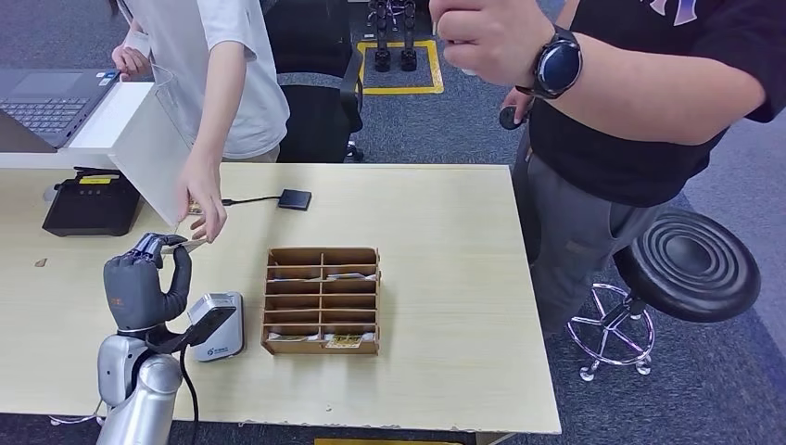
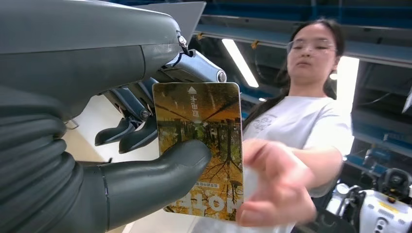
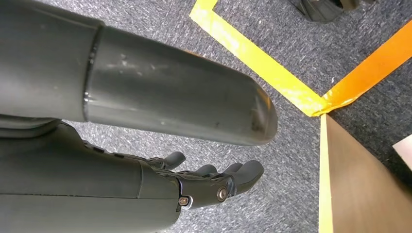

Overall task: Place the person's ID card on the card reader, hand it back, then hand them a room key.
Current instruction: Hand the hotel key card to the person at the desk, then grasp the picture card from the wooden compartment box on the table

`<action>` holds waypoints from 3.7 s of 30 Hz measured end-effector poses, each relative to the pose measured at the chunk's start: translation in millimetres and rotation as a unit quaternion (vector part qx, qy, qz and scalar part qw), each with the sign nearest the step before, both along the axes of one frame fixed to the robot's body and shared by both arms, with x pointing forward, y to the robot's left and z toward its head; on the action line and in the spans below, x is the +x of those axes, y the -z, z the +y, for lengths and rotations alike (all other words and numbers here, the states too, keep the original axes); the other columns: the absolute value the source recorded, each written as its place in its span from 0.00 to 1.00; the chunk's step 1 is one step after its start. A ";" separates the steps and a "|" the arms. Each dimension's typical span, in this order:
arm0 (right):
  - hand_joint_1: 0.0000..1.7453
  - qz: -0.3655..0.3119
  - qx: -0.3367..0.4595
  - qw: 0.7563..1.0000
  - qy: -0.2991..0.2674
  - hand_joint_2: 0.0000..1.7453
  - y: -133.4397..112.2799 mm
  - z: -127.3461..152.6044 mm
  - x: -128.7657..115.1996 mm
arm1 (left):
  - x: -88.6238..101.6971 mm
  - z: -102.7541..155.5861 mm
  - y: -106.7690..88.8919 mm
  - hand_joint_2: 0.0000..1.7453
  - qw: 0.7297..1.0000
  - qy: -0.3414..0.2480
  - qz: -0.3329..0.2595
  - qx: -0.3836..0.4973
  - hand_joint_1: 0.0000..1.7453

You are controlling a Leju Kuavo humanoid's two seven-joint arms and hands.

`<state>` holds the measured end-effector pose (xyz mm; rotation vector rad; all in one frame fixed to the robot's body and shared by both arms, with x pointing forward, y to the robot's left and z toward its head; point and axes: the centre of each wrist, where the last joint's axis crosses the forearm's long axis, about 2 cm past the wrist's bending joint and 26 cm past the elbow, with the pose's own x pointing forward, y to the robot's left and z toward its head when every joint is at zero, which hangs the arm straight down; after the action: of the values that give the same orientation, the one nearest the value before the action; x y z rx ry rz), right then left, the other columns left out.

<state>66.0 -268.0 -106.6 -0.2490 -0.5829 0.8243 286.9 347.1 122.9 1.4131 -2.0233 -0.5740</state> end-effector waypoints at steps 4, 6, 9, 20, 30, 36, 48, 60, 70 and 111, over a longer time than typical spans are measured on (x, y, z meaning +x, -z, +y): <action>0.00 0.001 0.001 1.000 -0.004 0.00 -0.2 0.3 1.1 | 4.4 -1.2 -5.1 1.00 1.000 0.001 -0.016 0.020 1.00; 0.00 0.000 0.002 1.000 -0.005 0.00 -0.3 0.5 2.2 | 5.3 -2.6 -7.0 1.00 1.000 0.000 -0.022 0.023 1.00; 0.00 -0.002 0.002 1.000 -0.006 0.00 -0.6 0.8 3.8 | 7.3 -4.3 -10.3 1.00 0.999 -0.004 -0.029 0.021 1.00; 0.00 -0.004 0.004 1.000 -0.008 0.00 -0.9 1.2 5.0 | 12.8 -4.4 -21.1 1.00 0.999 -0.013 -0.052 -0.002 0.50; 0.00 -0.006 0.005 1.000 -0.006 0.00 -0.9 1.3 5.2 | 15.4 8.4 -25.8 1.00 0.997 -0.027 -0.010 -0.077 0.00; 0.00 -0.002 0.007 1.000 0.001 0.00 -0.2 0.9 0.8 | 7.5 27.9 -32.6 1.00 0.998 0.010 0.032 -0.053 0.00; 0.00 -0.013 0.012 0.999 0.028 0.00 0.1 -1.3 -1.2 | -42.2 27.9 -25.5 1.00 0.966 0.180 0.183 -0.014 0.00; 0.00 -0.001 0.005 0.999 0.054 0.00 1.3 -6.6 -7.2 | -104.9 -11.3 -27.5 1.00 0.905 0.315 0.261 0.117 0.00; 0.00 -0.002 0.003 0.998 0.056 0.00 0.9 -7.1 -4.9 | -121.0 -54.6 -18.6 1.00 0.894 0.324 0.241 0.194 0.00; 0.00 -0.009 -0.001 0.999 0.053 0.00 1.3 -8.6 -8.2 | -111.1 -62.4 41.9 1.00 0.917 0.153 0.295 0.221 0.00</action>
<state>57.8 -276.6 -107.9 -0.2874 -0.5812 0.7212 175.7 284.8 81.0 0.9671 -1.6690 -1.4763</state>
